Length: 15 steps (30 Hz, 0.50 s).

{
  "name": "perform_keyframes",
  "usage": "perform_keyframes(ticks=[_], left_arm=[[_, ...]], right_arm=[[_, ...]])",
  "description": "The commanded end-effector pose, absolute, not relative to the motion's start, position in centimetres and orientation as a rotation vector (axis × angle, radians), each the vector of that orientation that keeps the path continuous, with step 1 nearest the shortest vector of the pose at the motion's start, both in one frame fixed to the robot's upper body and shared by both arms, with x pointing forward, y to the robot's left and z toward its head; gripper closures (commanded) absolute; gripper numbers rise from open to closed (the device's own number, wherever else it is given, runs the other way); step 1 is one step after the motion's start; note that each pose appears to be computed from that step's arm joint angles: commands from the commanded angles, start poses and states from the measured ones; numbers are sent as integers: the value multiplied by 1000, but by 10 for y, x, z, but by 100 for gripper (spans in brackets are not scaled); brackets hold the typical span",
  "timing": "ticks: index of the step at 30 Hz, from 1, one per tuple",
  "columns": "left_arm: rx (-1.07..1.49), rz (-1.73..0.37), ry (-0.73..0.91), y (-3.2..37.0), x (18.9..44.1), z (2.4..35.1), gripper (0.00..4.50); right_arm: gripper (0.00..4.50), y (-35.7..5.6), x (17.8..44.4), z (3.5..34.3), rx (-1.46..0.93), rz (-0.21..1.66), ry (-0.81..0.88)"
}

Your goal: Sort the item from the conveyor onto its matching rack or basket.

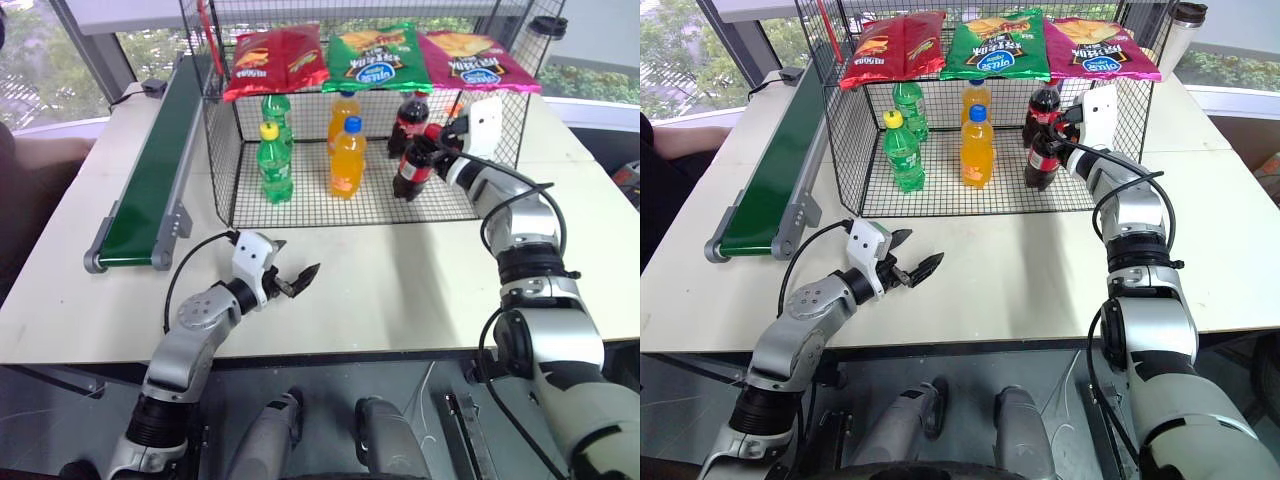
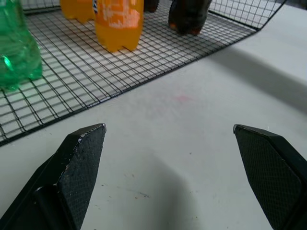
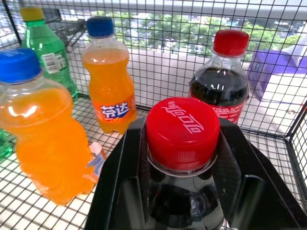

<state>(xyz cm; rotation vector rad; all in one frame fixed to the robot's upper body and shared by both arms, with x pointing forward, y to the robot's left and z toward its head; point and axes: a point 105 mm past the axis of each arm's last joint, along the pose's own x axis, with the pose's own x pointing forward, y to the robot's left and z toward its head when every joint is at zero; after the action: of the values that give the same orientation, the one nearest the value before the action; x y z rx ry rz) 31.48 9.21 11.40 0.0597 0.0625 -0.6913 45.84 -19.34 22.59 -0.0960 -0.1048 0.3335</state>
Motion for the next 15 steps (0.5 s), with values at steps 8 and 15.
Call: perform_keyframes(ticks=[8,15], left_arm=[[58,-689,26,89,311,122,0],[57,-681,28,91,312,121,0]], right_arm=[[6,-198,457,255,-131,336,-194],[6,-203,433,251,-224,428,-147]])
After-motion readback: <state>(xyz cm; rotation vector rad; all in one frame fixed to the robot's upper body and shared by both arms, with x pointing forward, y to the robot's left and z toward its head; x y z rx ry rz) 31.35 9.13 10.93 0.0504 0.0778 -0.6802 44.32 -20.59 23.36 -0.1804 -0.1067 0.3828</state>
